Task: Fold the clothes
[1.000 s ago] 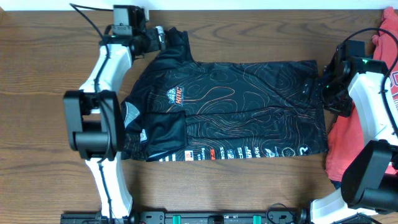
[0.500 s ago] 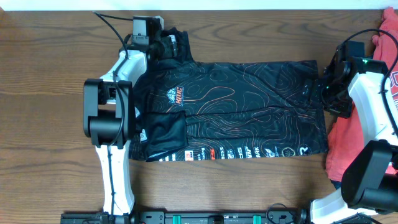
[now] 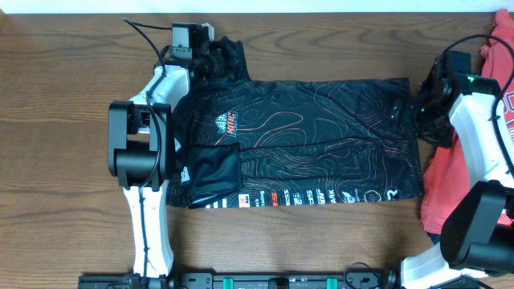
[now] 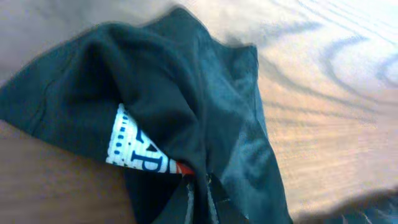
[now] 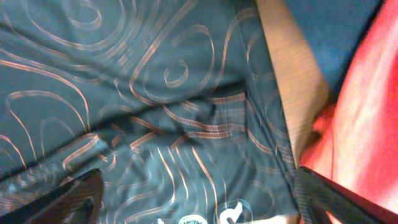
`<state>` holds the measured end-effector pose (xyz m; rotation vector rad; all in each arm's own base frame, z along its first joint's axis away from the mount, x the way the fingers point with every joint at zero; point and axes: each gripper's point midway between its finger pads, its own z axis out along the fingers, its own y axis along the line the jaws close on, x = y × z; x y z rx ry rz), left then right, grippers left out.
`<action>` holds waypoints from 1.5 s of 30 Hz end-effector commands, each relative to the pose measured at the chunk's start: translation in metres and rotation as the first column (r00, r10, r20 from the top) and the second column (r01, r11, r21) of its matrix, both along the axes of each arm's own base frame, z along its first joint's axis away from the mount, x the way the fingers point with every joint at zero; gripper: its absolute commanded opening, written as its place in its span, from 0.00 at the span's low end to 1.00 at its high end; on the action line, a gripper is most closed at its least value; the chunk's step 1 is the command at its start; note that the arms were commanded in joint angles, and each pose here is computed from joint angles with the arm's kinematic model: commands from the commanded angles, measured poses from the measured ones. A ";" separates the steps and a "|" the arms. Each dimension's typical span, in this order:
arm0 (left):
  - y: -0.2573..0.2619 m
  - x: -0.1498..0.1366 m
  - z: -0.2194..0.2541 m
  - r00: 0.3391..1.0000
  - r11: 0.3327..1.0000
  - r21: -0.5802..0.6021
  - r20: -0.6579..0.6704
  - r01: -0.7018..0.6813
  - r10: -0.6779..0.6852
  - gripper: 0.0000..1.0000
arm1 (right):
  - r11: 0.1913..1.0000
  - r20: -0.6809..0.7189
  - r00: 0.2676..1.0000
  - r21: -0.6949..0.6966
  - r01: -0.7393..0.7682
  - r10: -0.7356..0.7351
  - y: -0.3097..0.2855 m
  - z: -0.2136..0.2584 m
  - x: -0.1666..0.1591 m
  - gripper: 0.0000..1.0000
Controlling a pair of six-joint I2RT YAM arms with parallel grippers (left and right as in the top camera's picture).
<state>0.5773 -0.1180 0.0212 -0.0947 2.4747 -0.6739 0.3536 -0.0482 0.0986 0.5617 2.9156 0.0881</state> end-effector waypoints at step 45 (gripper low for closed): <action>0.011 -0.084 0.077 0.962 0.988 -0.151 -0.264 0.031 -0.071 0.06 | 0.981 0.436 0.900 -0.174 0.089 -0.004 -0.027 -0.116 0.177 0.82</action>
